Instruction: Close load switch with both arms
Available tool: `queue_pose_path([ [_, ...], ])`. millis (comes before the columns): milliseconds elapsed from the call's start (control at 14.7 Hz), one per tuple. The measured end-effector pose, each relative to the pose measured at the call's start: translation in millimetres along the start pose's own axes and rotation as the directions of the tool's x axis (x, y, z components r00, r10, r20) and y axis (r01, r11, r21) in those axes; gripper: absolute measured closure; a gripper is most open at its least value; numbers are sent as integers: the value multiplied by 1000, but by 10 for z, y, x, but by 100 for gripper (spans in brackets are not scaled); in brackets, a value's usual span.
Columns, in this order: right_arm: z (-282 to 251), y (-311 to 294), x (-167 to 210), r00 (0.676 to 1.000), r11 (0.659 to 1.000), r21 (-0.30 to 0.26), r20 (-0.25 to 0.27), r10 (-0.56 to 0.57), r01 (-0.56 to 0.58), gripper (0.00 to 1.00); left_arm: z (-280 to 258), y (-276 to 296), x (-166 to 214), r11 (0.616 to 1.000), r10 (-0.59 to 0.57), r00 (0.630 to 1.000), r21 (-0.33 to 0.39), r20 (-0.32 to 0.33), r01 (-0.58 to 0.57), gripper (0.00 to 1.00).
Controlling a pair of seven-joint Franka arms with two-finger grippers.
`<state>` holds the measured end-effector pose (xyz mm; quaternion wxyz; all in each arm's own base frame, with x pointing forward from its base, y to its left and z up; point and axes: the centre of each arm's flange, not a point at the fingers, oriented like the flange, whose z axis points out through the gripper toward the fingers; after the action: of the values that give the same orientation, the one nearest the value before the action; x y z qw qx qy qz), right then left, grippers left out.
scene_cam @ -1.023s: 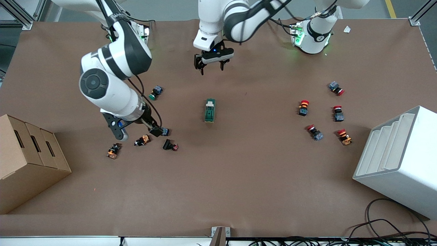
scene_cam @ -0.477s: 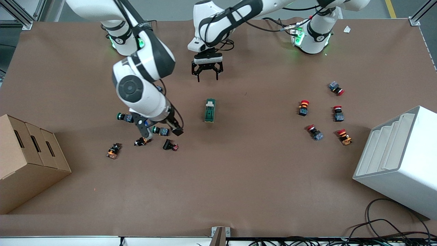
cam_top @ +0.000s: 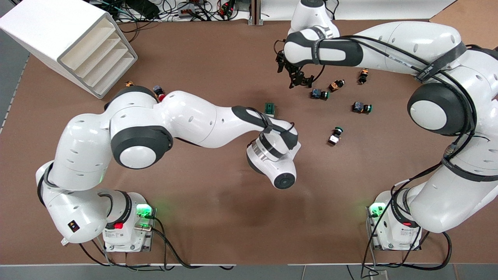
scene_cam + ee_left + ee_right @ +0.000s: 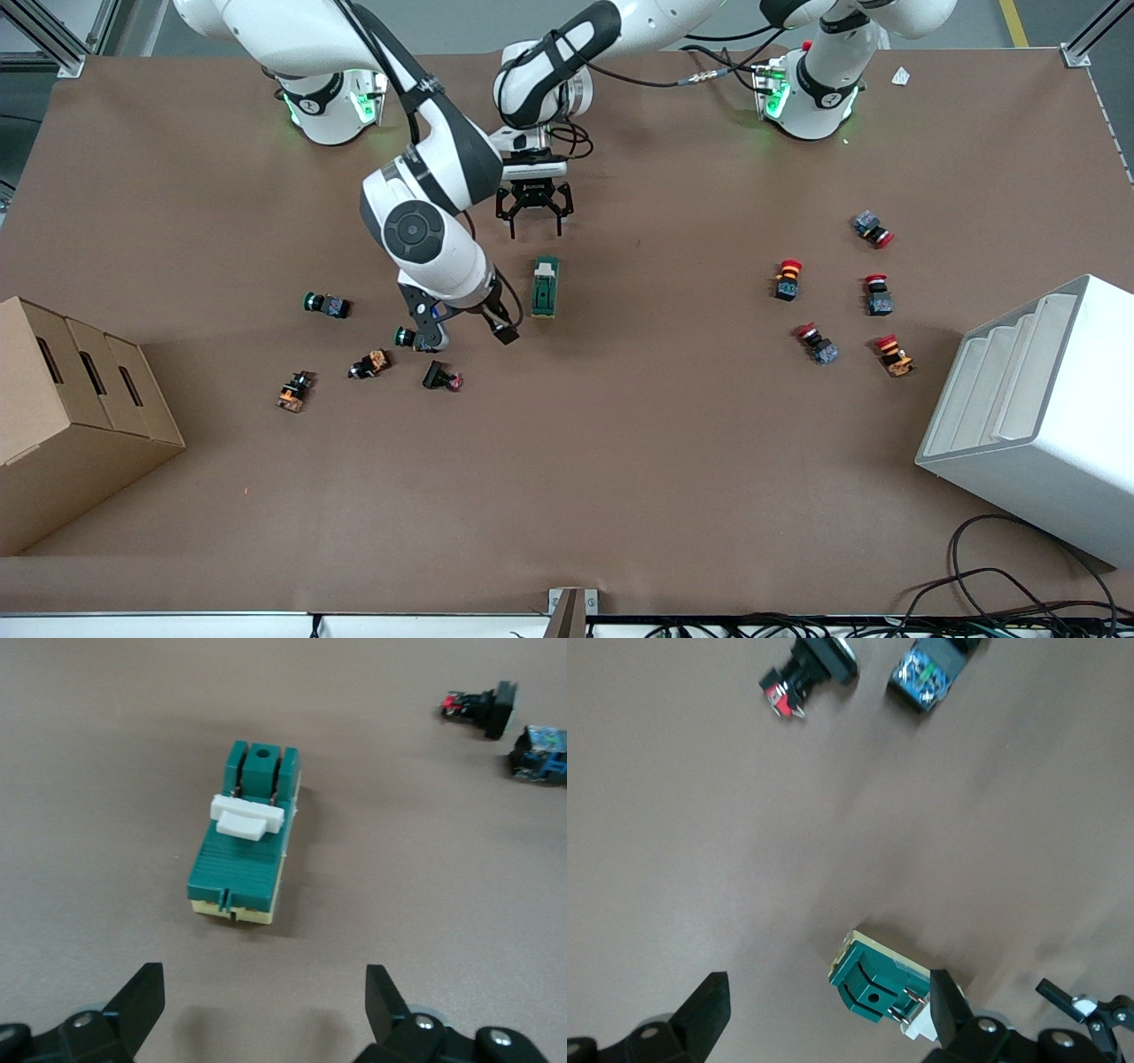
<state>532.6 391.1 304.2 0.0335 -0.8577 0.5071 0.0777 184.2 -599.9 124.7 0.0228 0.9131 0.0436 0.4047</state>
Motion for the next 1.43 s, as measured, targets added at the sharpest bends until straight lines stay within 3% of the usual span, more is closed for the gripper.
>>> queue_pose_path([
  [273, 239, 112, -191, 1000, 1000, 10, -4, -27, 27, 0, 246, -44, 34, 998, 47, 996, -41, -80, -50, 0],
  [750, 602, 318, -350, 995, 992, 81, -13, -95, 95, 0, 435, -149, -26, 995, 96, 976, 13, -198, -95, 0],
  [1023, 701, 420, -595, 968, 965, 67, -18, -252, 253, 0, 602, -202, -102, 989, 139, 959, -8, -246, -146, 0],
  [1432, 805, 559, -969, 944, 942, 52, -18, -330, 331, 0, 692, -217, -118, 986, 159, 942, -3, -296, -167, 0],
])
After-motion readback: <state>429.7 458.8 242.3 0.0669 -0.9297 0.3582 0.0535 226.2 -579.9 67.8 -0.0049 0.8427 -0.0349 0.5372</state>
